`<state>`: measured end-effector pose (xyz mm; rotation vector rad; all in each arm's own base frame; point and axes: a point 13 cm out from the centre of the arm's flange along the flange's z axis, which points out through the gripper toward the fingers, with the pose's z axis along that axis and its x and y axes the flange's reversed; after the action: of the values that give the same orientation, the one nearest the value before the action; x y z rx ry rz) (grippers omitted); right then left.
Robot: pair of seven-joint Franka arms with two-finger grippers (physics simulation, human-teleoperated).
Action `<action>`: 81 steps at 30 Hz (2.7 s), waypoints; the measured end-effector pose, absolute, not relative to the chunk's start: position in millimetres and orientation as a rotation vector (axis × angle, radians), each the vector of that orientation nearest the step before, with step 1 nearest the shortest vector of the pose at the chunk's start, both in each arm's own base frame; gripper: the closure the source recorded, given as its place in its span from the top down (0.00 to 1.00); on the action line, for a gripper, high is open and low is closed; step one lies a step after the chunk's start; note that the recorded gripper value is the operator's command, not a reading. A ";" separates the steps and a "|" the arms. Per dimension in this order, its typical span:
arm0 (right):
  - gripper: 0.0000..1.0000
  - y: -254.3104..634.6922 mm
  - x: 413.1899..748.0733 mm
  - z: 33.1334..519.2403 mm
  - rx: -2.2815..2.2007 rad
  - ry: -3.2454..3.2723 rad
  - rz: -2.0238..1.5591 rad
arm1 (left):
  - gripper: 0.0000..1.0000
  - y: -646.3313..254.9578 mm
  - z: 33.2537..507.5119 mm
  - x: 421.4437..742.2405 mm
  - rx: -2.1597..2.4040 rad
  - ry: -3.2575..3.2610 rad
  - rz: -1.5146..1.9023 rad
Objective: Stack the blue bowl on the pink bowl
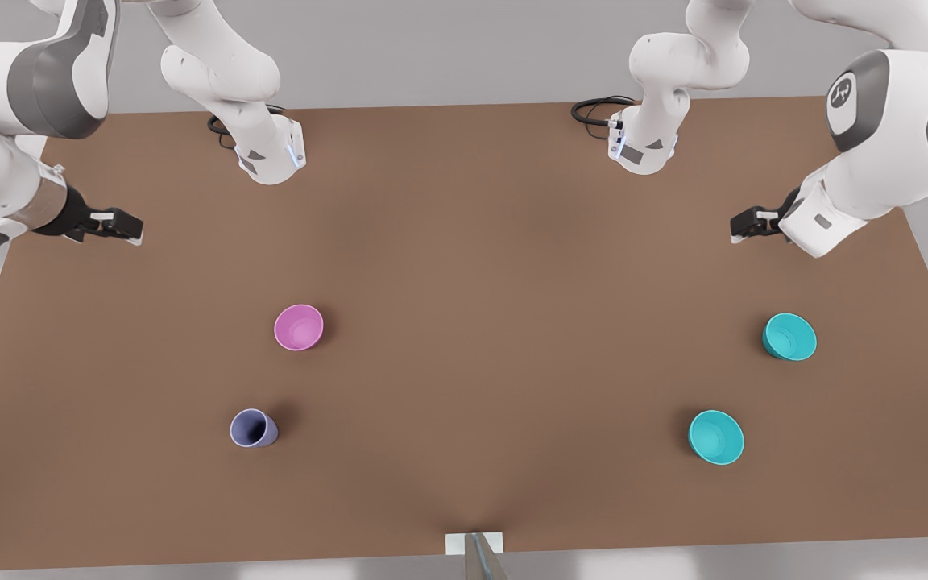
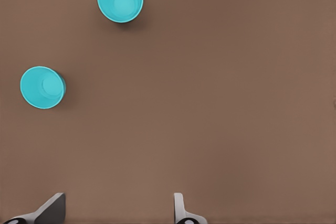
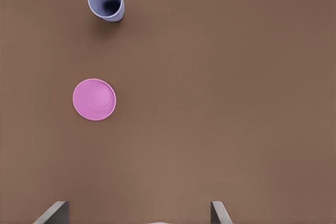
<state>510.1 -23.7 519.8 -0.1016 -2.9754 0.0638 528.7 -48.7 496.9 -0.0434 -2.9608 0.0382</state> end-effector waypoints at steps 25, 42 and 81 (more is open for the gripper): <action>1.00 87.8 552.2 134.4 -0.273 -2.996 -0.215 | 1.00 -35.9 487.9 546.1 0.021 -2.984 0.038; 0.27 85.8 518.2 72.3 -0.377 -2.918 -0.214 | 1.00 -22.2 483.7 541.7 0.045 -2.958 -0.006; 0.21 528.2 633.2 121.3 -0.222 -3.012 -0.734 | 1.00 -21.2 477.8 538.4 0.047 -2.934 -0.009</action>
<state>633.2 528.2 121.3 -0.2216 -3.0117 -0.7341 538.4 -21.2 477.8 0.0473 -2.9337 -0.0087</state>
